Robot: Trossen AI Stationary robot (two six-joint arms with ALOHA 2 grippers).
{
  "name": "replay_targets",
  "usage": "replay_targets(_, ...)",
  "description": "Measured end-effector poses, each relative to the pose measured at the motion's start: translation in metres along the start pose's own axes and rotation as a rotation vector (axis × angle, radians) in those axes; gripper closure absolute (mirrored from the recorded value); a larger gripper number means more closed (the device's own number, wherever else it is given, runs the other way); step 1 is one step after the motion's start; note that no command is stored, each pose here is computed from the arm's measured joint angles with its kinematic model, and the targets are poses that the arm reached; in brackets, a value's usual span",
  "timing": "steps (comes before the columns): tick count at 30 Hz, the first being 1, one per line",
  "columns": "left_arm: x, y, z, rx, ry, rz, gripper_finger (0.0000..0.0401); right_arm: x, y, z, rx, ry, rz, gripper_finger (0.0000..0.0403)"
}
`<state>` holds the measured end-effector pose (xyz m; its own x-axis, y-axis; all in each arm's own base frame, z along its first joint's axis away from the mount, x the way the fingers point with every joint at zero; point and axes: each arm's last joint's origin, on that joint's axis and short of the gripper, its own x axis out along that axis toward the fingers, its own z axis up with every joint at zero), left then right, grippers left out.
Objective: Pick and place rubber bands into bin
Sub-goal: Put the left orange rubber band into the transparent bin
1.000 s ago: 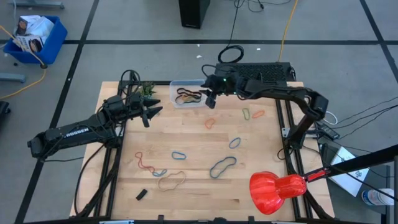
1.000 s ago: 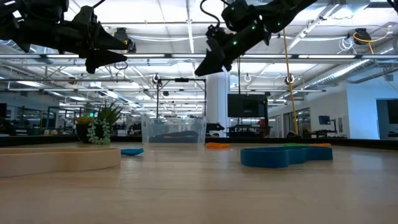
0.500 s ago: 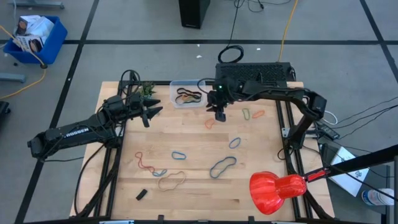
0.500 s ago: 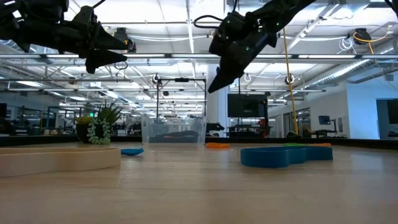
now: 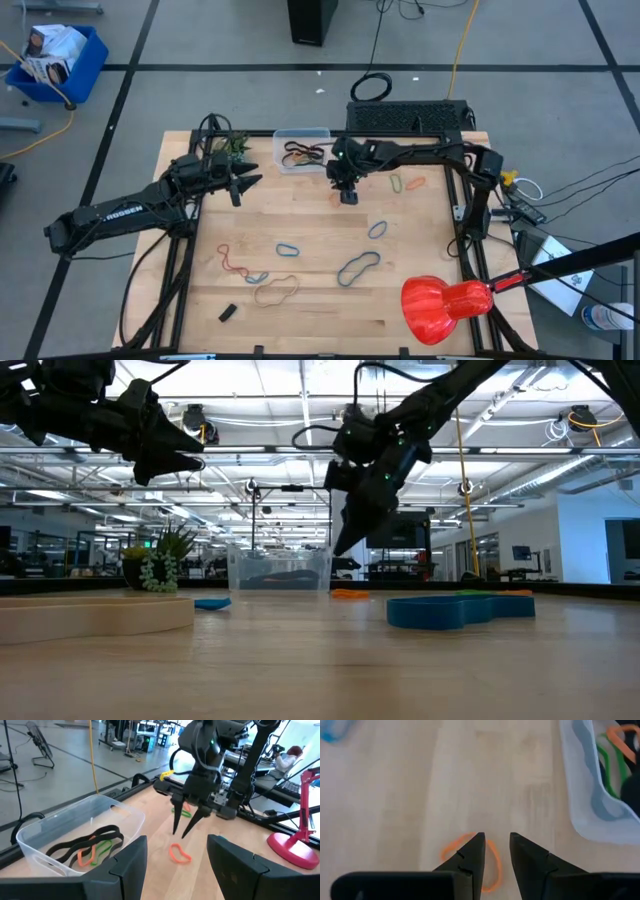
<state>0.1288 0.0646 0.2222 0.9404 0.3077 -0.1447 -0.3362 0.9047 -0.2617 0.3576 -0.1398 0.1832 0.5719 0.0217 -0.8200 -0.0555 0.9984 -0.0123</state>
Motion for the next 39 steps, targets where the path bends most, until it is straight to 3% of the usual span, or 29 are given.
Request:
replay_targets(3,0.000,0.000,0.000,0.000,0.000,0.000,0.0187,0.006,0.001,-0.002,-0.002,0.034,-0.048,0.0319)
replay_targets(14,0.000,0.000,0.000,0.000,0.000,0.000,0.0187,0.014,0.002,-0.005,0.026,0.053,-0.034,0.0315)
replay_targets(28,0.000,0.000,0.000,0.000,0.001,0.001,0.0187,0.014,0.001,-0.005,0.040,0.055,-0.039,0.0240)
replay_targets(39,0.000,0.000,0.000,-0.003,0.001,0.001,0.0187,0.025,0.006,-0.022,0.021,0.047,-0.061,0.0255)
